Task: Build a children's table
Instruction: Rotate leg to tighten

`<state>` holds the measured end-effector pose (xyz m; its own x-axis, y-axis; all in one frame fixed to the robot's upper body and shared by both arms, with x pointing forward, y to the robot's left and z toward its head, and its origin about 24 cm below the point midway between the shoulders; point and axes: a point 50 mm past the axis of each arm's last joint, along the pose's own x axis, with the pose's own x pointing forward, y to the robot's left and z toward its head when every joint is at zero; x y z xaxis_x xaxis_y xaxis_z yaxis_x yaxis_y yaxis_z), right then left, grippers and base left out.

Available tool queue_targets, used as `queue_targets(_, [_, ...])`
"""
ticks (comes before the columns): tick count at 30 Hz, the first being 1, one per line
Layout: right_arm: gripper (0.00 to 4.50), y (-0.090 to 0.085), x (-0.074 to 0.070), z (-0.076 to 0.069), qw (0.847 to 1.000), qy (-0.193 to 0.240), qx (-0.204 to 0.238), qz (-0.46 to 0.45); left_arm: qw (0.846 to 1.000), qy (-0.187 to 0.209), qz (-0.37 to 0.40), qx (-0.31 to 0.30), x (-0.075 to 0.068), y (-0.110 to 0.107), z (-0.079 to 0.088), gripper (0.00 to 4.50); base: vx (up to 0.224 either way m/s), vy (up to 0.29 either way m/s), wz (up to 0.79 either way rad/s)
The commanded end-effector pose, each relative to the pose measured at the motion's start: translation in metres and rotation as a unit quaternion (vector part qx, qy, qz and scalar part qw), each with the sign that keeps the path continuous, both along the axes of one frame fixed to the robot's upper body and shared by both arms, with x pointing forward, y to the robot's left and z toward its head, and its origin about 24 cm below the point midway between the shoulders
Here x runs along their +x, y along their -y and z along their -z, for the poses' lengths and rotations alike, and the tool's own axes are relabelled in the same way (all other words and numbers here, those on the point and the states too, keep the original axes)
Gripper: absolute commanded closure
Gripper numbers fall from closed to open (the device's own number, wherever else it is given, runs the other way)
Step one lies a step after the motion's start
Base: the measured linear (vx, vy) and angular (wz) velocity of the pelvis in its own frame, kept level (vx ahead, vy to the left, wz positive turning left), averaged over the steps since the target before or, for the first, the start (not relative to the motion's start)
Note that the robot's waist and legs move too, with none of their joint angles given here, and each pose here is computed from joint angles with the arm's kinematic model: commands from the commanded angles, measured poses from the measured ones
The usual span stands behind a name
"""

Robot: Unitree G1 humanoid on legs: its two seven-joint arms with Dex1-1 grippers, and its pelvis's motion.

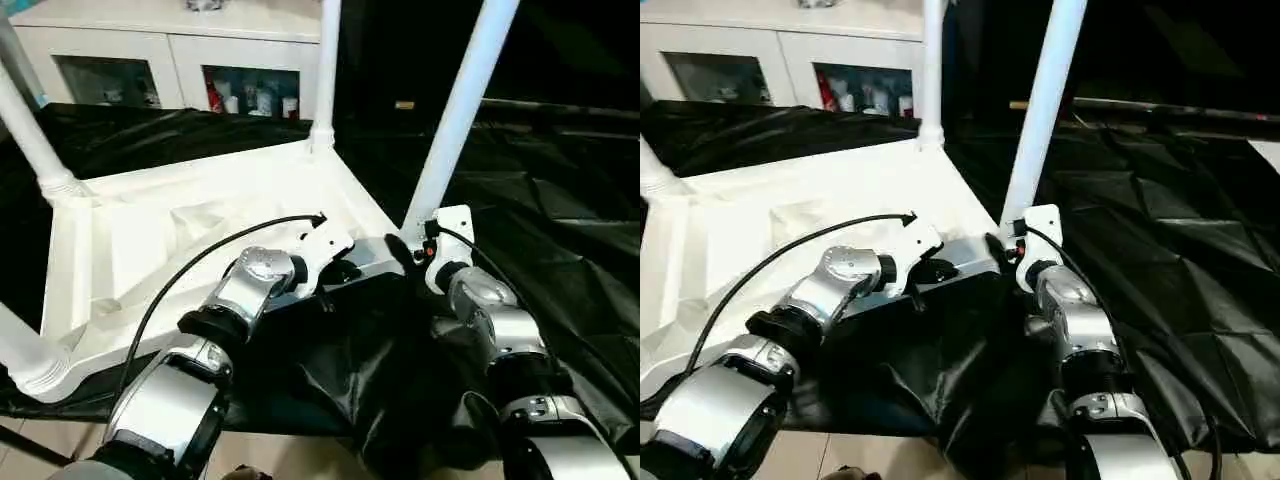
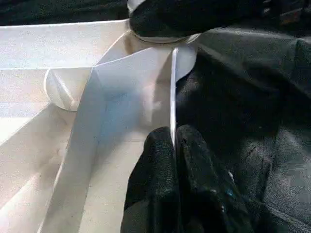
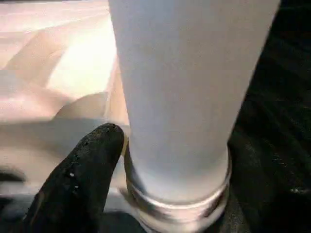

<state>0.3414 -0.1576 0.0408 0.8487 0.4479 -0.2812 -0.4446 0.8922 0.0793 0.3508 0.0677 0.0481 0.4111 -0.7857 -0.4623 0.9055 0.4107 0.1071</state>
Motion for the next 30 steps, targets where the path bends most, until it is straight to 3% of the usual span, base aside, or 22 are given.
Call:
queue_targets(1, [1.01,-0.038,-0.014,0.000,0.985,-0.009,0.023,-0.171,0.997,0.045,0.053,-0.034,0.001,0.016,-0.022,4.50,0.000,0.000,0.00])
queue_targets(5, [1.01,-0.006,-0.023,-0.013,0.967,-0.008,-0.003,-0.255,0.990,0.034,0.132,-0.030,-0.011,-0.005,-0.020,4.50,0.000,0.000,0.00])
queue_targets(14, [1.01,0.016,-0.031,-0.021,0.942,-0.040,-0.026,-0.332,0.982,0.016,0.189,-0.015,-0.022,-0.039,-0.020,4.50,0.000,0.000,0.00])
queue_targets(27, [1.77,0.011,-0.036,-0.018,0.932,-0.051,-0.014,-0.357,0.981,0.014,0.193,-0.015,-0.026,-0.044,-0.022,4.50,0.000,0.000,0.00])
queue_targets(29, [1.79,0.011,-0.037,-0.017,0.934,-0.052,-0.011,-0.354,0.982,0.016,0.189,-0.014,-0.025,-0.044,-0.022,4.50,0.000,0.000,0.00])
queue_targets(30, [1.80,0.010,-0.036,-0.012,0.942,-0.054,-0.012,-0.331,0.985,0.020,0.170,-0.014,-0.023,-0.042,-0.021,4.50,0.000,0.000,0.00])
